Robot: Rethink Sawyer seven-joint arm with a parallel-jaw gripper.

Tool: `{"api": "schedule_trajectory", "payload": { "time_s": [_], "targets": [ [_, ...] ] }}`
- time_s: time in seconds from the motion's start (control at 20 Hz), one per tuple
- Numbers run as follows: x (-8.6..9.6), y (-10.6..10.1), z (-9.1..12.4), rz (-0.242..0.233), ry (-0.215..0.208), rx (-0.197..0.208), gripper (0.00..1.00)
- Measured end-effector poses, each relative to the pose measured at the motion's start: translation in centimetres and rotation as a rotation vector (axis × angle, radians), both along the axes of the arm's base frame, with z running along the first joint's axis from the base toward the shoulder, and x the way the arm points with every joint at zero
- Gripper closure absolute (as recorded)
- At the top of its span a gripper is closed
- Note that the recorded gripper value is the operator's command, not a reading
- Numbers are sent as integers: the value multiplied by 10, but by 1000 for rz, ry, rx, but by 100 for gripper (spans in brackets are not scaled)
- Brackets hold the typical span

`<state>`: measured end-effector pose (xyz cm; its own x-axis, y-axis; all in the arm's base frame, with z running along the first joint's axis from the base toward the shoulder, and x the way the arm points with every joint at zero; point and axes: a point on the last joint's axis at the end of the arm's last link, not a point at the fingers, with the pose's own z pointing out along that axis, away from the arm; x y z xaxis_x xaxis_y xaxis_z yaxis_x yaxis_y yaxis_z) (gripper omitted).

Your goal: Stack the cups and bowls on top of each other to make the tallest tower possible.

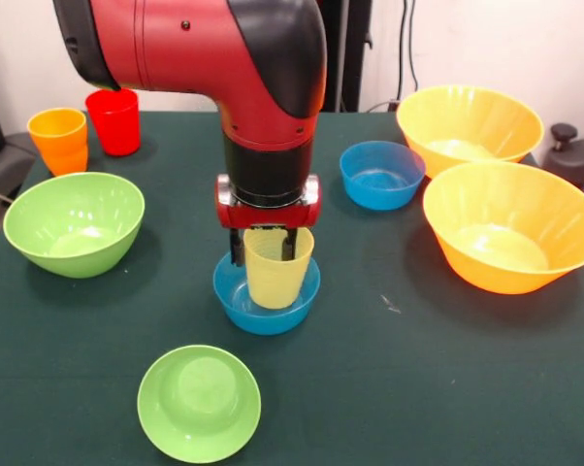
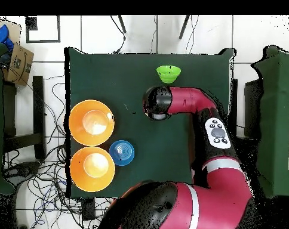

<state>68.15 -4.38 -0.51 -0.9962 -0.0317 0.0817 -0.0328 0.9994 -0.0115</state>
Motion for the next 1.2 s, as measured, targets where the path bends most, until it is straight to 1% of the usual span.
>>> {"api": "schedule_trajectory", "payload": {
  "time_s": [0.05,0.25,0.35,0.55,0.8,1.0,1.2],
  "targets": [
    [5,5,2,4,-22,8,0],
    [13,16,6,8,-48,29,0],
    [20,23,14,6,-63,45,0],
    [27,29,24,-3,-77,59,0],
    [39,34,39,3,-79,51,0],
    [50,36,46,7,-75,43,0],
    [62,36,54,7,-95,35,0]
  ]
}}
